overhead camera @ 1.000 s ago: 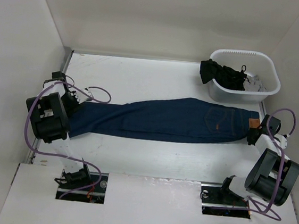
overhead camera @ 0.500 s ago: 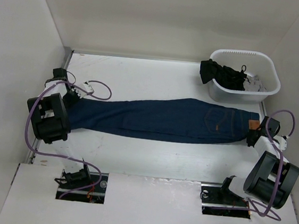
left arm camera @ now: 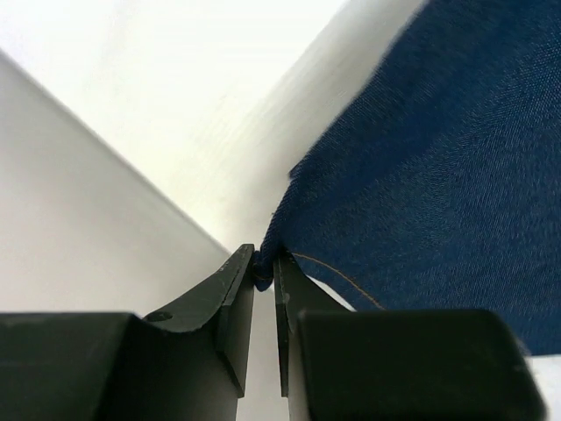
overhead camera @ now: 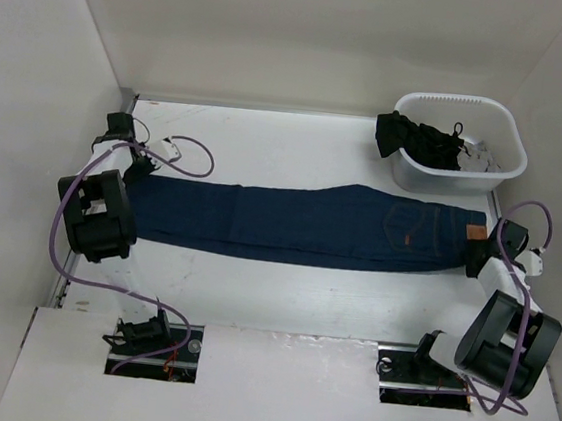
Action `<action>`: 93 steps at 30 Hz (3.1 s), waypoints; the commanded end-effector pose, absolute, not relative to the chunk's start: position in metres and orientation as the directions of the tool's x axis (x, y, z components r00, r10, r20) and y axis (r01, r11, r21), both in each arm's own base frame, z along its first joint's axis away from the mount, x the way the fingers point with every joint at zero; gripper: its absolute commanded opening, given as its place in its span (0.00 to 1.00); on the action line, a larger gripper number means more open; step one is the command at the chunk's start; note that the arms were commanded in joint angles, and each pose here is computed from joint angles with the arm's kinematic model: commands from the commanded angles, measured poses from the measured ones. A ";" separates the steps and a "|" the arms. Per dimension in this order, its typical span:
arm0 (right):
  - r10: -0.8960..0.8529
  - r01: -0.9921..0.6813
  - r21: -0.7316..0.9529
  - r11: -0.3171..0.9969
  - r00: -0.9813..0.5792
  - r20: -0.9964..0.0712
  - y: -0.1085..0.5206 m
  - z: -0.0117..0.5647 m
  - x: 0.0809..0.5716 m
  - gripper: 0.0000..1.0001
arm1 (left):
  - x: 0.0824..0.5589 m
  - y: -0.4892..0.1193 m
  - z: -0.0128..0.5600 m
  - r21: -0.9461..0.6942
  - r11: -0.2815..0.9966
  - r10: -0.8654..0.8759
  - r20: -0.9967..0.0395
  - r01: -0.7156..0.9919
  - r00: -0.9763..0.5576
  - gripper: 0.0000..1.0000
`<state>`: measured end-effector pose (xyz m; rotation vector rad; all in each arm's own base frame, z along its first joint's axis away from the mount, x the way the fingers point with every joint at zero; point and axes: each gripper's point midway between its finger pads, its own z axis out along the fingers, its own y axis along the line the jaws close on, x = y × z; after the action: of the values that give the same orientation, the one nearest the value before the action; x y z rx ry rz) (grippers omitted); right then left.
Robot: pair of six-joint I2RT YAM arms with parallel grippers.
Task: Fold and stack the trousers
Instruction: Fold the trousers
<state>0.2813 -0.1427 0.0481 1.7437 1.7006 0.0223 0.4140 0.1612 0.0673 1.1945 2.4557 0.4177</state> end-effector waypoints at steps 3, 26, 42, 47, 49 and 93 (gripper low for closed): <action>0.776 0.804 0.479 0.352 0.035 -0.629 -0.144 0.119 0.293 1.00 | 0.425 0.167 0.071 0.456 0.607 0.784 -0.207 0.651 -0.585 0.12; -0.715 -0.855 -0.233 0.463 -0.206 -0.668 0.350 0.122 0.278 0.61 | 0.404 0.169 0.056 0.432 0.619 0.772 -0.181 0.656 -0.609 0.11; -0.854 -0.888 -0.364 0.282 -0.059 -0.518 0.366 0.063 0.272 0.48 | 0.409 0.171 0.064 0.449 0.607 0.780 -0.180 0.656 -0.599 0.11; -0.861 -0.886 -0.376 0.270 -0.047 -0.507 0.368 0.057 0.275 0.48 | 0.408 0.171 0.064 0.447 0.606 0.781 -0.178 0.658 -0.598 0.11; -0.865 -0.888 -0.374 0.267 -0.050 -0.500 0.367 0.050 0.275 0.48 | 0.408 0.170 0.066 0.449 0.607 0.780 -0.179 0.656 -0.599 0.11; -0.886 -0.938 -0.329 0.114 0.054 -0.461 0.331 0.079 0.196 0.00 | 0.380 0.173 0.076 0.433 0.554 0.815 -0.105 0.711 -0.570 0.07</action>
<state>0.2237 0.3427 0.1006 -1.6507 1.7665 0.0450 0.3915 0.1652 0.0607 1.2381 2.5065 0.4405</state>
